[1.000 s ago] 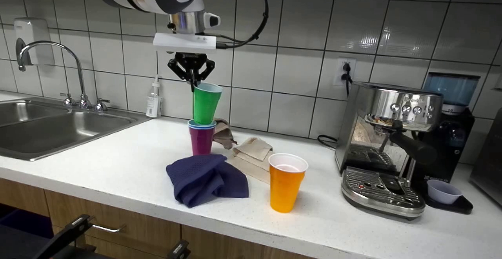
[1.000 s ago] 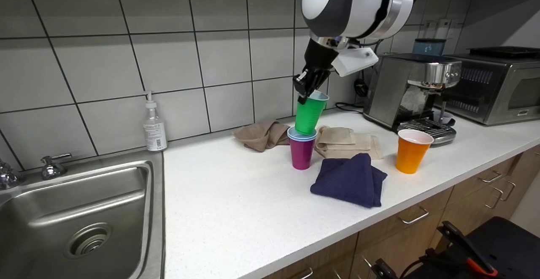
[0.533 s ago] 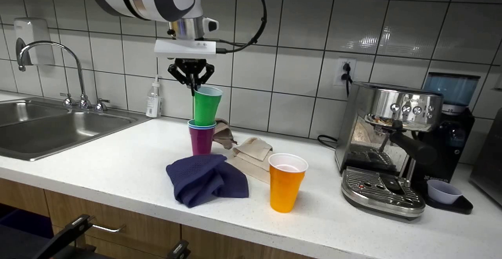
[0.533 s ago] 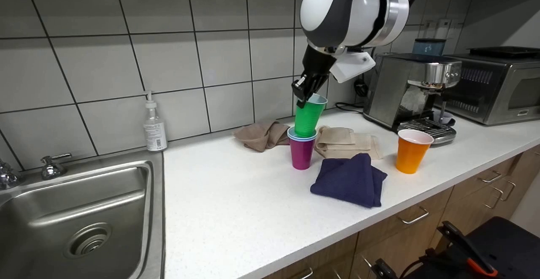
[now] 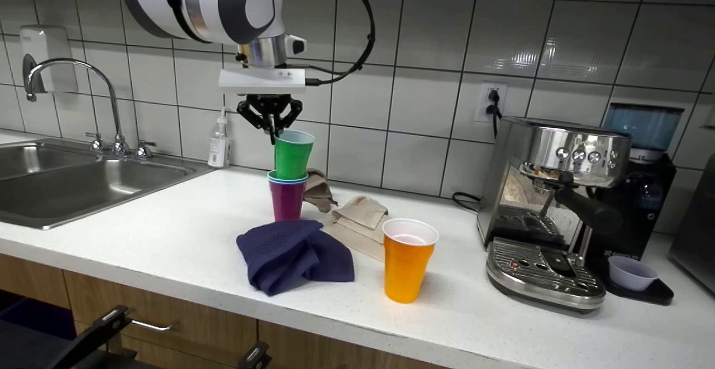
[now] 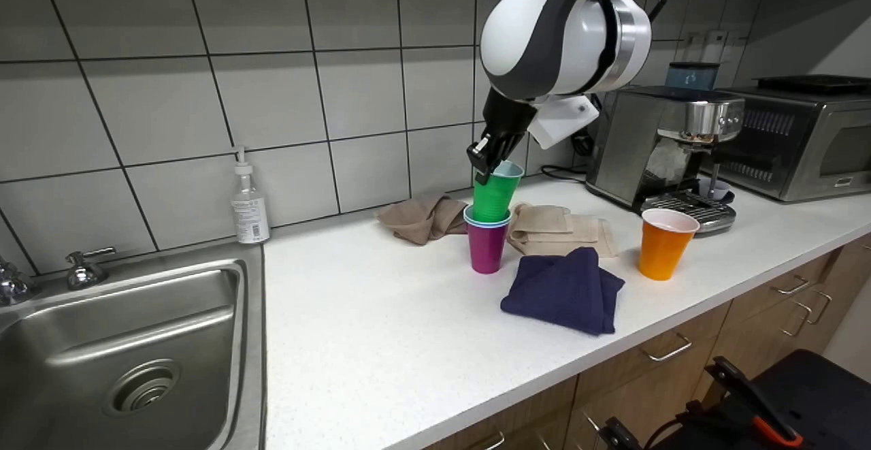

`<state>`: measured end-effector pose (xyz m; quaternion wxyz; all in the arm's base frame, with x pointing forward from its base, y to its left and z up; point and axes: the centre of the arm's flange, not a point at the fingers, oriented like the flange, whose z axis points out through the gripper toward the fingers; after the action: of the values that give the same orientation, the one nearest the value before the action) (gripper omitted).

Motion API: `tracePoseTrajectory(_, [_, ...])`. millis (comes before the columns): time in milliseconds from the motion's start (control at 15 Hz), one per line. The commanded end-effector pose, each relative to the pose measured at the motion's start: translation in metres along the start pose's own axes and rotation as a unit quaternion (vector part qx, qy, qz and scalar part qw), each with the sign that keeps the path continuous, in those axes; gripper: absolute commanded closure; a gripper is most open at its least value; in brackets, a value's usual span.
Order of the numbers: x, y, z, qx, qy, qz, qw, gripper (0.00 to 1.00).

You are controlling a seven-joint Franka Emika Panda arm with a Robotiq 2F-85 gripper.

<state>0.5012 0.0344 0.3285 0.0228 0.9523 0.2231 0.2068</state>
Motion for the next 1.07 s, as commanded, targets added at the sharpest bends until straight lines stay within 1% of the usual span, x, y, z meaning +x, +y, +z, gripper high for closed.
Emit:
tracePoseTrajectory(0, [-0.001, -0.011, 0.006, -0.011, 0.004, -0.007, 0.9999, 0.99])
tracePoseTrajectory(1000, [-0.008, -0.027, 0.034, -0.025, -0.014, -0.037, 0.9989, 0.99])
